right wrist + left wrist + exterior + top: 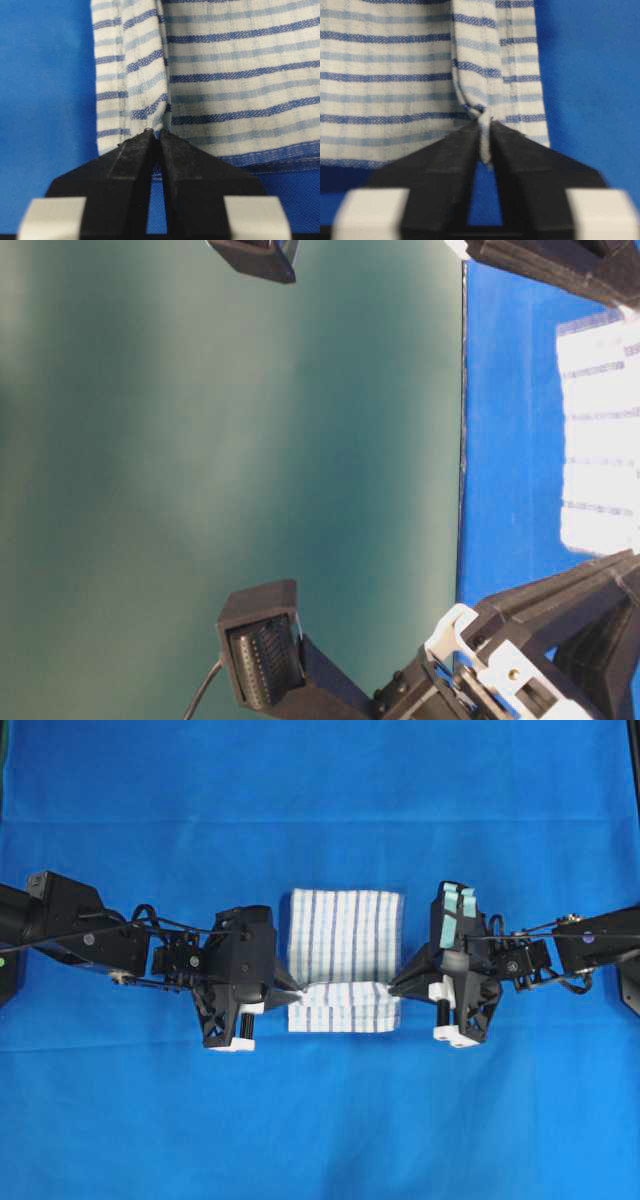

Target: Fold the blue towel.

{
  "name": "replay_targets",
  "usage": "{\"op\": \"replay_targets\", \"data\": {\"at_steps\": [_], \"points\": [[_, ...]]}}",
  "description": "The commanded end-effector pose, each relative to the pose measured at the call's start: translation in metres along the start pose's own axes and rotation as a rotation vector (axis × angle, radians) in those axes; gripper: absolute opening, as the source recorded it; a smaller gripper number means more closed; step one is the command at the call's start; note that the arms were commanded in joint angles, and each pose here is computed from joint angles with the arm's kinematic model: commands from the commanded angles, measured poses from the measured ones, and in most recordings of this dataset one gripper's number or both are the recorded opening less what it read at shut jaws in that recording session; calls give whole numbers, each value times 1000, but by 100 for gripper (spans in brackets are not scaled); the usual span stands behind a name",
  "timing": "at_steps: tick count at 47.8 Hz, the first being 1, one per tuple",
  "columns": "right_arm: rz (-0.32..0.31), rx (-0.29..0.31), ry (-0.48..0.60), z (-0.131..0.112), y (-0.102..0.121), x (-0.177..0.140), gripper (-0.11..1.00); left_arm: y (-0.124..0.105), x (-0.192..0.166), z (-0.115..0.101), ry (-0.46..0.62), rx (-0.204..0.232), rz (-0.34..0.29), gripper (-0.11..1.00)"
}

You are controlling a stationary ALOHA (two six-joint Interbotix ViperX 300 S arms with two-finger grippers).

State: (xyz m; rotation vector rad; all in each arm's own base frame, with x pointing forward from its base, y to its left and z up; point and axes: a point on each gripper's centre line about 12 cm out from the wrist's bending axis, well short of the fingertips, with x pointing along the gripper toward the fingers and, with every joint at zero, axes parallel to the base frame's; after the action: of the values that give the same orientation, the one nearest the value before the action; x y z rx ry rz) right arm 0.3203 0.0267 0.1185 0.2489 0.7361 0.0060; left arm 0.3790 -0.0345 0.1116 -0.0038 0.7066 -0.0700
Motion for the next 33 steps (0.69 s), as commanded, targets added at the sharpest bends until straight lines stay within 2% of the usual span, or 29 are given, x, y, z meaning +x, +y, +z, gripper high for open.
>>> {"op": "replay_targets", "data": {"at_steps": [1,6,8,13,15,24,33], "points": [[12,5,-27,10,6,0,21,-2,-3,9,-26,3,-4,15],[8,5,-21,13,8,-3,52,-2,-8,11,-35,4,-5,44],[5,2,-19,15,9,-6,61,-2,-11,14,-41,6,-5,56],[-3,-4,-25,25,13,-18,58,-3,-25,22,-46,19,-6,80],[-5,-7,-39,32,15,-26,56,-3,-31,25,-41,19,-7,83],[-18,-41,-109,58,21,-71,56,-4,-74,44,-52,30,-11,77],[-33,-103,-233,76,22,-129,56,0,-119,55,-132,25,-5,77]]}}
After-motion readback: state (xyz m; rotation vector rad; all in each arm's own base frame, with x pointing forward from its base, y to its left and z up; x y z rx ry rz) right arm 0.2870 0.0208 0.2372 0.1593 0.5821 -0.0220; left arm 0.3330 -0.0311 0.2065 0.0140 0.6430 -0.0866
